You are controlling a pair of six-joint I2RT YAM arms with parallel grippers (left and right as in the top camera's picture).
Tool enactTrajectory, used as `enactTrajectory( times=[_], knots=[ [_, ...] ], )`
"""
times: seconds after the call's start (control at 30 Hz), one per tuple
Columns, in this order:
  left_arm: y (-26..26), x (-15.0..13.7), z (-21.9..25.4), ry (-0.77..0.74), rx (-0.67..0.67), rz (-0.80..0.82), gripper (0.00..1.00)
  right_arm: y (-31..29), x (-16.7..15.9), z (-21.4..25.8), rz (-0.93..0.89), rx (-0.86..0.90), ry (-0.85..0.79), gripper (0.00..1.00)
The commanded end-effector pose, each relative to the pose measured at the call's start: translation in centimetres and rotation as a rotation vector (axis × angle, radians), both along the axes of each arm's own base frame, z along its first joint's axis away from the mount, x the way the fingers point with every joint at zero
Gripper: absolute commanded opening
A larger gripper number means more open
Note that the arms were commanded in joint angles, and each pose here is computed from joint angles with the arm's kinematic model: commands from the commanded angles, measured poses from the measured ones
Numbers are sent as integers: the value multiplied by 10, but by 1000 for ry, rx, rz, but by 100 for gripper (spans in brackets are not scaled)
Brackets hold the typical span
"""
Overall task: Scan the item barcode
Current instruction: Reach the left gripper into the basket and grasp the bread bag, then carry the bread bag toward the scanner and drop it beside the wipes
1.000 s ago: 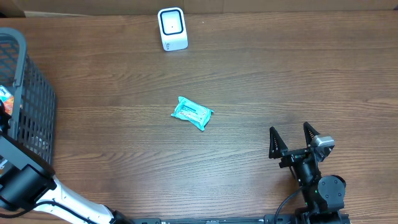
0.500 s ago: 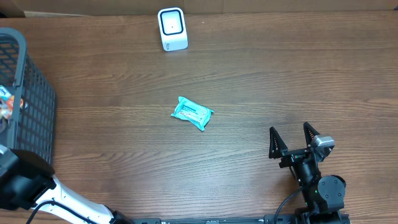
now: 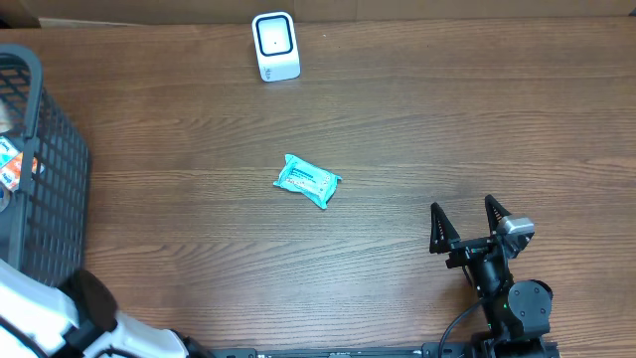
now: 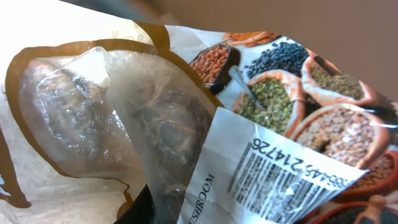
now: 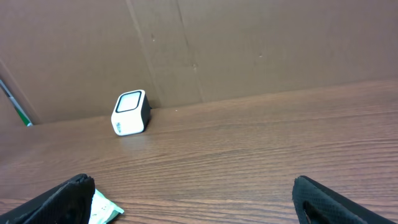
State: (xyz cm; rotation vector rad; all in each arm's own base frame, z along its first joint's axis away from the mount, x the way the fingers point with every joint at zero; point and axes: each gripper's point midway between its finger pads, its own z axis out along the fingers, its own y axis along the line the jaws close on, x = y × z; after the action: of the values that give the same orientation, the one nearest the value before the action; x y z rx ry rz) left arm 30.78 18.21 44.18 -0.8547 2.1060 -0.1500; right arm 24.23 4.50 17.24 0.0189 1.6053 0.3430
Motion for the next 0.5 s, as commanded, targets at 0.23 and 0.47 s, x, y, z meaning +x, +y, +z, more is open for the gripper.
enactTrajectory(
  times=[0.23,0.47],
  knots=[
    [-164,19,25,-62,89,-483,4,1,0,-1,6,-1,-6,100],
    [-235,30,-39,179,126,-650,4,1,0,-1,6,-1,-6,100]
  ],
)
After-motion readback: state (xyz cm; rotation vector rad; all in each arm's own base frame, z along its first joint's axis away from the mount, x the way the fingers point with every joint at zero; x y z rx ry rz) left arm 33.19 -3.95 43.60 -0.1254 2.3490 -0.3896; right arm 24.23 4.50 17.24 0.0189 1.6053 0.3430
